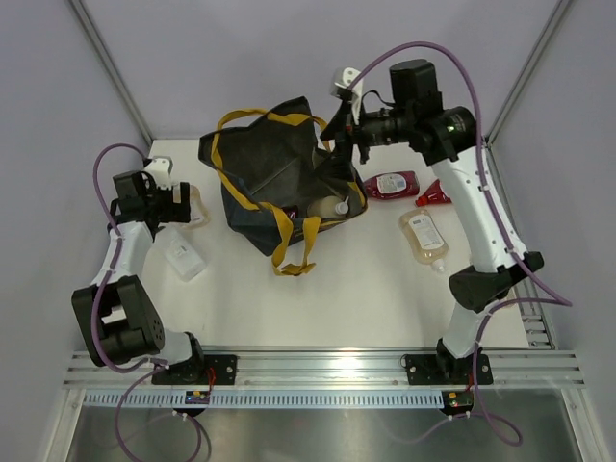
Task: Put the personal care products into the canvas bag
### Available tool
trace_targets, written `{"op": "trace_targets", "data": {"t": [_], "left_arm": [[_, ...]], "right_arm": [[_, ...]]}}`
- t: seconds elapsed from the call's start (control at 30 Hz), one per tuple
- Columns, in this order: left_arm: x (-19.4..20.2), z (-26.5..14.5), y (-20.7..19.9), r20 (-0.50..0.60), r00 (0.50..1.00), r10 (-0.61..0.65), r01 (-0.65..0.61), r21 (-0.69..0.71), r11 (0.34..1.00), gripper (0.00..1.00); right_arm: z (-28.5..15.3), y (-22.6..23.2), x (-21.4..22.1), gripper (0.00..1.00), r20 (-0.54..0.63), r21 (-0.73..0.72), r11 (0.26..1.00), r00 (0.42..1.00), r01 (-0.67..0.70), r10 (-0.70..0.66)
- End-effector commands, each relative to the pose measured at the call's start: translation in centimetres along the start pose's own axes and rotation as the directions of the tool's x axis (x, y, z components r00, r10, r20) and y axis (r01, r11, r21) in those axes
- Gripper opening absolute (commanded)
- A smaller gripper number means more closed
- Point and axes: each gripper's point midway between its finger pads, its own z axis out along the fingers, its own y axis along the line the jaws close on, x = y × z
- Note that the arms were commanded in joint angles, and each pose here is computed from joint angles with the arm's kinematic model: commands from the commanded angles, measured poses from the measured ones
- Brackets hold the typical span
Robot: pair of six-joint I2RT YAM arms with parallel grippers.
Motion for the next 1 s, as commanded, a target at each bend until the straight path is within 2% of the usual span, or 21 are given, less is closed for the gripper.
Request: {"op": "trace_targets", "data": {"t": [0.0,0.17,0.2,0.37,0.43,0.67,0.73,0.8,0.83,0.87,0.9,0.97], "left_arm": [[-3.6,0.9,-0.5,0.162,0.976,0.145,-0.167,0.129,0.978,0.99],[-3.6,3.2,-1.3,0.183,0.958,0.221,-0.26,0.228,0.938,0.99],[-2.8,3.9,-1.4,0.161,0.963,0.218,-0.254,0.258,0.932,0.99],[-3.4,5.7,-1.0,0.17,0.941,0.291,-0.33,0.29,0.898,0.98],[-2.7,6.5,-1.3,0.149,0.944,0.293,-0.326,0.324,0.888,0.96],[-4.3,7.6,-2.1,0.2,0.947,0.25,-0.308,0.355,0.883,0.87],[-4.1,7.7,-2.4,0.186,0.957,0.222,-0.278,0.376,0.884,0.73],[-4.0,7.7,-2.8,0.157,0.97,0.184,-0.233,0.404,0.884,0.49],[-4.0,7.6,-3.1,0.138,0.98,0.143,-0.189,0.422,0.887,0.17],[-3.8,7.6,-3.3,0.12,0.986,0.115,-0.156,0.432,0.888,0.04],[-3.7,7.4,-3.6,0.098,0.993,0.065,-0.102,0.446,0.889,0.0],[-4.4,7.3,-3.7,0.109,0.994,-0.001,-0.047,0.436,0.899,0.0]], "right_arm": [[-3.8,3.3,-0.7,1.0,0.039,-0.076,0.997,0.999,0.028,-0.025],[-5.8,4.3,0.4,1.0,0.013,-0.069,0.998,1.0,0.012,-0.011],[-6.4,4.6,0.7,0.99,0.008,-0.061,0.998,1.0,0.004,-0.004],[-7.6,5.6,2.4,1.0,-0.007,-0.068,0.997,0.999,-0.045,0.044],[-7.8,5.9,3.5,0.99,-0.021,-0.07,0.995,0.997,-0.072,0.071],[-7.7,6.5,5.7,0.99,-0.037,-0.09,0.984,0.988,-0.155,0.152],[-7.7,6.4,5.7,0.99,-0.037,-0.086,0.983,0.986,-0.163,0.16],[-7.6,6.3,5.7,0.98,-0.036,-0.088,0.98,0.984,-0.177,0.175],[-7.6,6.4,5.7,0.98,-0.033,-0.092,0.979,0.983,-0.184,0.182],[-7.6,6.4,5.8,0.98,-0.031,-0.094,0.977,0.981,-0.192,0.19],[-7.6,6.5,5.8,0.97,-0.029,-0.095,0.976,0.981,-0.196,0.194],[-7.5,6.5,6.2,0.97,-0.029,-0.096,0.972,0.977,-0.213,0.211]]}}
